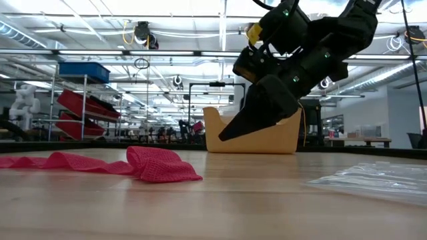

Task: Roll bandage
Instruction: Roll the red bandage

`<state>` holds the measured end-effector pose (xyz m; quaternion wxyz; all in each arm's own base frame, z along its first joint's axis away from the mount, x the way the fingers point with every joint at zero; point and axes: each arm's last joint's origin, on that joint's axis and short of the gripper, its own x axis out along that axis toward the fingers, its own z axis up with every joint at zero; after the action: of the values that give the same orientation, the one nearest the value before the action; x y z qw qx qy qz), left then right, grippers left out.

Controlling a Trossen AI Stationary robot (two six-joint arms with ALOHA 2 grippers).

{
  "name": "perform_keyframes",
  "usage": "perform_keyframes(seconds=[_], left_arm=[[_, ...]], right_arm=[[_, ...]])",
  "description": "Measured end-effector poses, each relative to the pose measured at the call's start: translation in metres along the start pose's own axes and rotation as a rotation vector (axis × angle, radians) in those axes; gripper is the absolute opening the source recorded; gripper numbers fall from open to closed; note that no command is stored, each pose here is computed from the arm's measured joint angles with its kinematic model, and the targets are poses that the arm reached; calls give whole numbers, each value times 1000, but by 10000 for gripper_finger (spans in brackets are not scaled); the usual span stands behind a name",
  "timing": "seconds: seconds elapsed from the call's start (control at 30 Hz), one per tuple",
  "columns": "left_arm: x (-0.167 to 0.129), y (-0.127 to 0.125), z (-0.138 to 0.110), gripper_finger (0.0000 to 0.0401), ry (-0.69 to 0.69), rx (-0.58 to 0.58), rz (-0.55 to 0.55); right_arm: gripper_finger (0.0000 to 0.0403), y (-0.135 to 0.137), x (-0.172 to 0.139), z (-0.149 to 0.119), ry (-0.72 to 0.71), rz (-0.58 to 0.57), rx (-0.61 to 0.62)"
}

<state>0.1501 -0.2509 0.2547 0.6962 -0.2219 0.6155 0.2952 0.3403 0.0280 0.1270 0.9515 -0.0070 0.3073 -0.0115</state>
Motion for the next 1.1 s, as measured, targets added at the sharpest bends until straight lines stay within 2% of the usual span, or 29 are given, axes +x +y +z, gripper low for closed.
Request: perform_keyframes(seconds=[0.13,0.27,0.43,0.63,0.87,1.1], left_arm=[[12,-6,-6,107,-1,15,63],[30,-9,-10,180,11,29,202],[55,-15,-19,237,8,162,359],[80,-16,-28,251,-12,266,541],[107,-15,-42,251,-22,321,645],[120,-11,-45,251,-26,328,702]], right_arm=[[210,0,0,0,0,-6,-31],[210,0,0,0,-1,-5,-37],[210,0,0,0,0,-5,-37],[210,0,0,0,0,-5,-37],[210,0,0,0,0,-4,-34],[210,0,0,0,0,-4,-34]])
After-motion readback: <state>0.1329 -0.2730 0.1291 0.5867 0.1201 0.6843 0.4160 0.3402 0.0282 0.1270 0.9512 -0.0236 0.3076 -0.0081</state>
